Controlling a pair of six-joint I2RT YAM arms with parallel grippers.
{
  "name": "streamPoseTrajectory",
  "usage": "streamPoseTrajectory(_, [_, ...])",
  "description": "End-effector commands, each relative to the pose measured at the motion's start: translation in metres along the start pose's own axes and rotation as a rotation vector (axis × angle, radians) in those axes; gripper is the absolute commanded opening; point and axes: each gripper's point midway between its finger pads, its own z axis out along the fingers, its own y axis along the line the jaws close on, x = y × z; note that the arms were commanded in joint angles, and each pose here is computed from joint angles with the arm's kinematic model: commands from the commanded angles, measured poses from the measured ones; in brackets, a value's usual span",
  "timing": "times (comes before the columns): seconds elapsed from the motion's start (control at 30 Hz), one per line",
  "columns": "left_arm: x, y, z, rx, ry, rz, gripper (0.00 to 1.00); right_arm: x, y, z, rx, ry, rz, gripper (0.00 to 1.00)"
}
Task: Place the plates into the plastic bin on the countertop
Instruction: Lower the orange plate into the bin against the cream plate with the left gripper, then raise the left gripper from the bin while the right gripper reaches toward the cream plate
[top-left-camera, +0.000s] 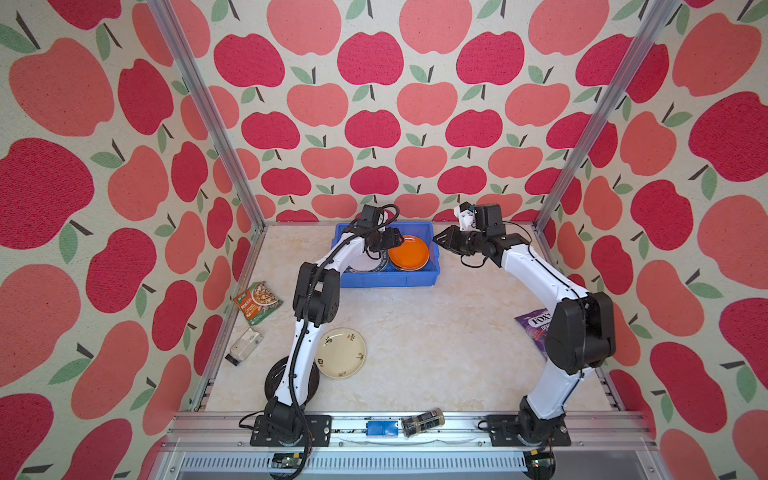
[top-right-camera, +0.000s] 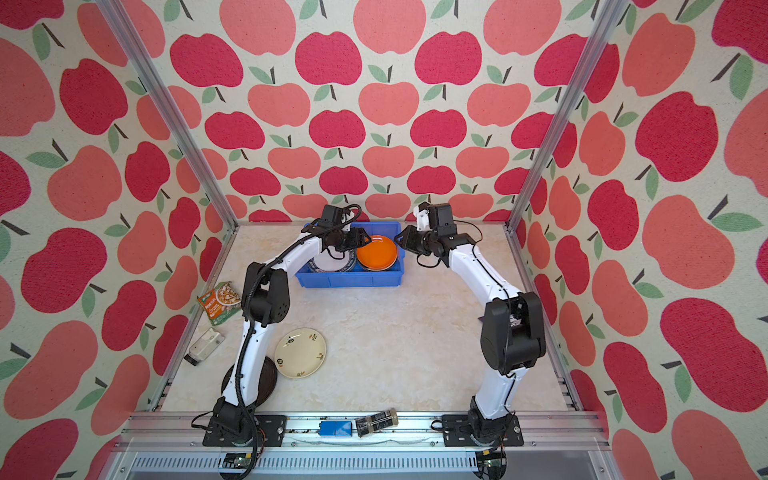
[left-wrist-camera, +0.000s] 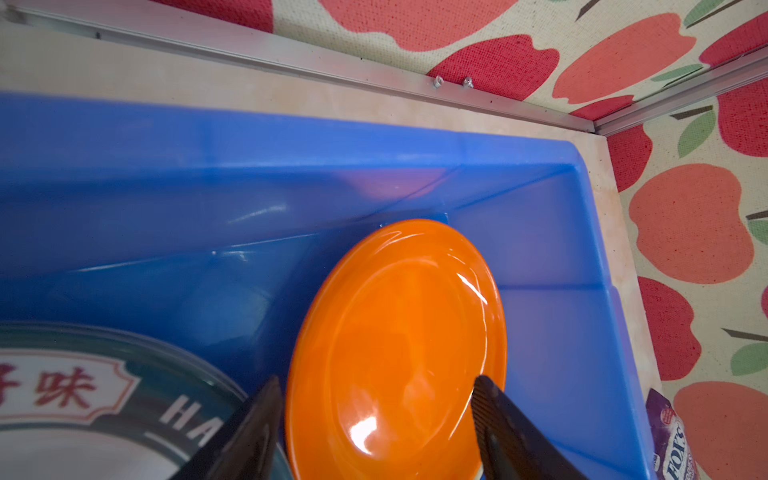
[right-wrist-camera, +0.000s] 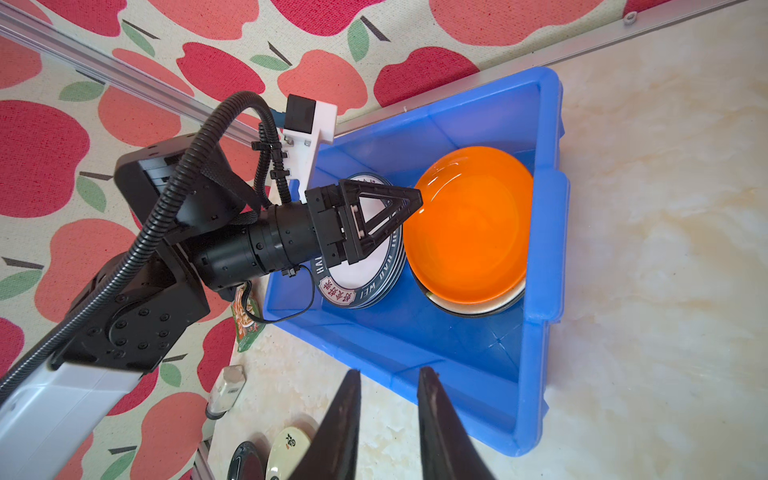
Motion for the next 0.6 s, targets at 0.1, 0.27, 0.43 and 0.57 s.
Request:
streamPoseTrajectory(0.1, [-0.028, -0.031, -0.031, -0.028, -0.054, 0.086, 0.99, 0.009, 0.017, -0.019, -0.015, -0.005, -0.032, 0.27])
streamPoseTrajectory(0.27, [-0.035, -0.045, -0.050, -0.089, -0.099, 0.135, 0.99, 0.019, 0.024, -0.025, -0.015, 0.003, -0.053, 0.27])
streamPoseTrajectory(0.43, [-0.043, -0.067, -0.078, -0.123, -0.172, 0.173, 0.99, 0.037, 0.029, -0.027, 0.000, 0.029, -0.119, 0.27])
streamPoseTrajectory(0.57, [-0.025, -0.079, -0.104, -0.037, -0.160, 0.106, 0.99, 0.061, 0.045, -0.025, 0.005, 0.060, -0.228, 0.27])
